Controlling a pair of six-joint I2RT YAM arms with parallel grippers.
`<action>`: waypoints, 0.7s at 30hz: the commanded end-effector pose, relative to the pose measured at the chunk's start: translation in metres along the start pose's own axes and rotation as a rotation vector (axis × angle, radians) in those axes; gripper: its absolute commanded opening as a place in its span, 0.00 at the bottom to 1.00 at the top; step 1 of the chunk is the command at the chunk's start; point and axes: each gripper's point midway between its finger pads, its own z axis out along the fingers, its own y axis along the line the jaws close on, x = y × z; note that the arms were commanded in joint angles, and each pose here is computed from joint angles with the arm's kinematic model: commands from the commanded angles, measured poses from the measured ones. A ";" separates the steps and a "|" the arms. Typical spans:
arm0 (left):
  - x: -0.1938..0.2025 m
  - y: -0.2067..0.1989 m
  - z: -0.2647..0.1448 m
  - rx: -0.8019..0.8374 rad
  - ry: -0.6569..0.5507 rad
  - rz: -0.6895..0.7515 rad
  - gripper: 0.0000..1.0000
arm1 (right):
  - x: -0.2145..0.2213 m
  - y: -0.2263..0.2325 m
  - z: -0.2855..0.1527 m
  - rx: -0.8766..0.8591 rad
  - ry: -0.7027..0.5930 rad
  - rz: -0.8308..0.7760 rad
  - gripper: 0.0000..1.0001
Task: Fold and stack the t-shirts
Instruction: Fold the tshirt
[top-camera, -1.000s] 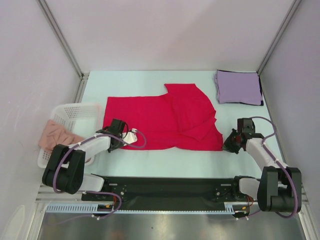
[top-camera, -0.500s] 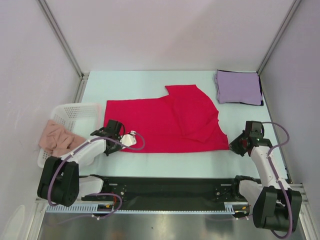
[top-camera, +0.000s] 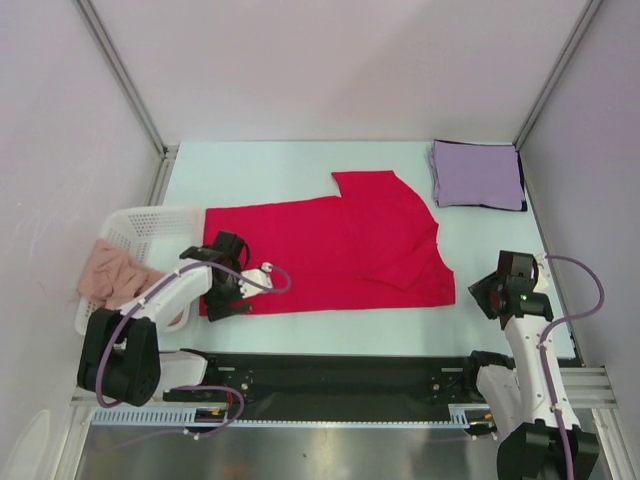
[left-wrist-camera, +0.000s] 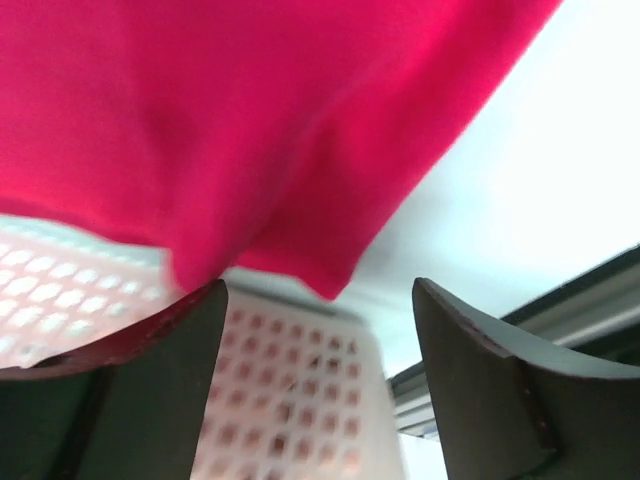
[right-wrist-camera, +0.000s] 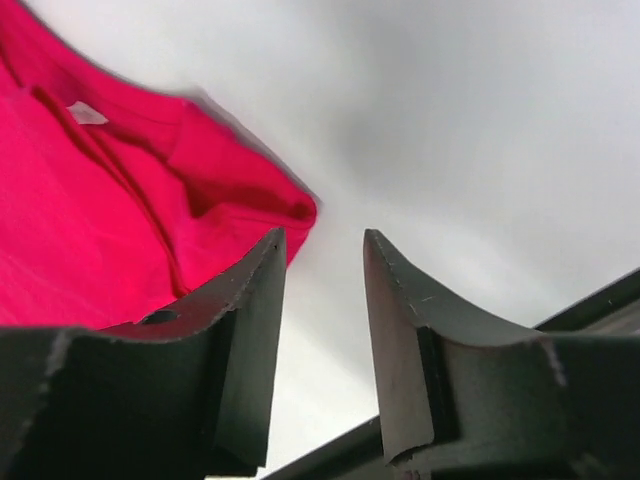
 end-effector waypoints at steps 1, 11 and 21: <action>-0.017 0.013 -0.028 0.012 -0.072 -0.012 0.82 | -0.028 0.038 -0.013 -0.155 -0.084 -0.052 0.43; -0.075 0.086 -0.074 -0.158 -0.330 -0.292 0.71 | 0.060 0.128 -0.011 -0.365 0.205 -0.812 0.55; -0.010 0.092 0.006 -0.114 0.033 -0.347 0.71 | 0.114 0.144 0.020 -0.241 0.253 -1.295 0.52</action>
